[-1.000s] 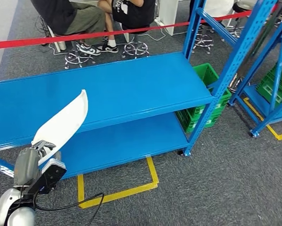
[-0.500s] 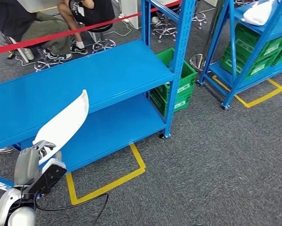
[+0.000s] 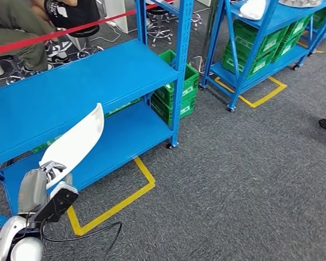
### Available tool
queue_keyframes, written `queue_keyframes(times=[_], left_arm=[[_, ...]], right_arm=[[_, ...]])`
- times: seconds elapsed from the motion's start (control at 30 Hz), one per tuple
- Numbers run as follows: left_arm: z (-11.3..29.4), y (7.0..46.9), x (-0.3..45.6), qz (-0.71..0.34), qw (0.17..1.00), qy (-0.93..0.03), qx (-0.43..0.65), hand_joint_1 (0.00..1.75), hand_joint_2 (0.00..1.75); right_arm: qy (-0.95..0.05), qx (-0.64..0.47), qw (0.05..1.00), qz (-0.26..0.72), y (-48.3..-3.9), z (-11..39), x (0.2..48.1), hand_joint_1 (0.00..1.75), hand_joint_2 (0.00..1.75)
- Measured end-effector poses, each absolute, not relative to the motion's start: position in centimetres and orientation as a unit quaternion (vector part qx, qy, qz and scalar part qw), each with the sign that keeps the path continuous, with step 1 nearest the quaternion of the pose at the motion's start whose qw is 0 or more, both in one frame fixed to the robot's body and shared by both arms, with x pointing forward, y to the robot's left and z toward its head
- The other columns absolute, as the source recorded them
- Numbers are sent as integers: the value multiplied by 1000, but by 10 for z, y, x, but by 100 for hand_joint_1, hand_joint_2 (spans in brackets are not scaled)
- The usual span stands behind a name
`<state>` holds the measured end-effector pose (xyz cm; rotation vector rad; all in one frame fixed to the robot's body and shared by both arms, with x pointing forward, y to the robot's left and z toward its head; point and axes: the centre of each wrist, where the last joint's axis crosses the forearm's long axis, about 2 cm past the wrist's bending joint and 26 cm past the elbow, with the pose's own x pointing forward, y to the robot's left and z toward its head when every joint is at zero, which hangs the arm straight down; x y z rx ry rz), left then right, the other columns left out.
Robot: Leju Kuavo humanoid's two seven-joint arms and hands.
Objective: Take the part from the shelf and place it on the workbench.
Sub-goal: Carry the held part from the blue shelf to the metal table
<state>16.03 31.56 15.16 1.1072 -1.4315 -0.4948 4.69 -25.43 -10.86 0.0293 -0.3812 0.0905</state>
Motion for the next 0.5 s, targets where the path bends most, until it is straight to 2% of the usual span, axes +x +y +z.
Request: queue_keyframes(times=[0.5], left_arm=[[151,316,161,-213,595,-614,473,175,175]], right_arm=[[-194,14,980,47,-254,-108,52,0,0]])
